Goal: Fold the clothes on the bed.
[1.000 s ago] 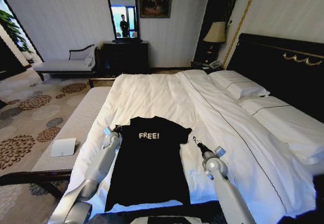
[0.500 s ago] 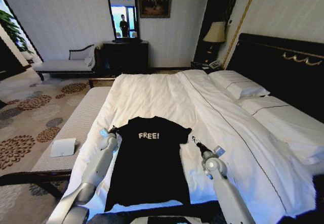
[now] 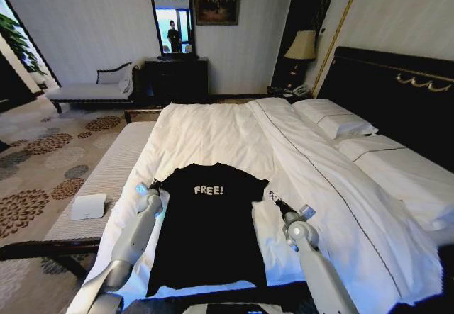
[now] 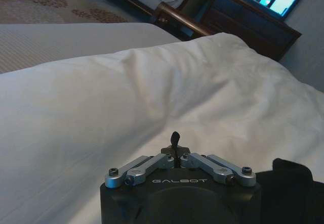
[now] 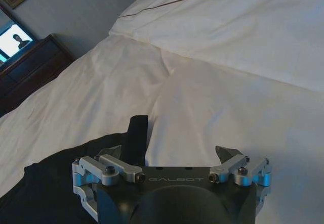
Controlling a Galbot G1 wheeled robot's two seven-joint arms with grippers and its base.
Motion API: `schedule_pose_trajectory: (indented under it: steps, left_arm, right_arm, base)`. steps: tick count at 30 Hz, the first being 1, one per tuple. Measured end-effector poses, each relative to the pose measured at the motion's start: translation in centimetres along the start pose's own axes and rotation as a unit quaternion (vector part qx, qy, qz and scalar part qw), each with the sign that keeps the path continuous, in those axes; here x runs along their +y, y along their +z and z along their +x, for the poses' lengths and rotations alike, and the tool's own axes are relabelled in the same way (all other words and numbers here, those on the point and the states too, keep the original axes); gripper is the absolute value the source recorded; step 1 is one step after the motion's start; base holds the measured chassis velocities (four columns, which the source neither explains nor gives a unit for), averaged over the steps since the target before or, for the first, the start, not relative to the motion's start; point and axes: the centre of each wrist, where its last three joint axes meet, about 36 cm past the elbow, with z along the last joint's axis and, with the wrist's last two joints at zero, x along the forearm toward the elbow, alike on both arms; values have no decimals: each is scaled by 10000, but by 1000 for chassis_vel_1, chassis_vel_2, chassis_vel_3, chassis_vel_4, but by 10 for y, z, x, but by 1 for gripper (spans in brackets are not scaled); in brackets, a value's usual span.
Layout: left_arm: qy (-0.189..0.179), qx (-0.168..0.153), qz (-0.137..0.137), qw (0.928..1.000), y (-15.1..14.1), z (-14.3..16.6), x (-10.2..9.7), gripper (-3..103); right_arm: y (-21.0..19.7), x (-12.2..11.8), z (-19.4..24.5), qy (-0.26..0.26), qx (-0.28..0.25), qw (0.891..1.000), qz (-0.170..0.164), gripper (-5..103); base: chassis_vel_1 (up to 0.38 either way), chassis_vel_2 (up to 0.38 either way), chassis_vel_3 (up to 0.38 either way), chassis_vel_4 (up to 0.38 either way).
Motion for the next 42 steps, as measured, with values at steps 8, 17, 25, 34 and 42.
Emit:
schedule_pose_trajectory:
  steps: [8,17,25,34,42]
  left_arm:
    - [-121,-36,43,9999,-4,4,7,0]
    - [-219,-54,46,9997,-5,9,16,0]
    - [-282,-61,-29,9996,-15,8,26,-2]
    - [-80,-230,-646,9976,-19,33,42,30]
    - [369,-384,-1018,9934,-10,86,39,62]
  right_arm:
    - [1,6,-3,-70,13,10000,-2,100]
    - [1,8,-3,-95,13,10000,7,100]
    - [0,7,-5,-111,6,9999,31,100]
    - [-10,1,-28,-175,-120,9997,86,100]
    - [-28,-5,-63,-404,-30,9987,-310,100]
  base:
    - [0,0,0,0]
    - [0,0,0,0]
    - [0,0,0,0]
    - [0,0,0,0]
    - [0,0,0,0]
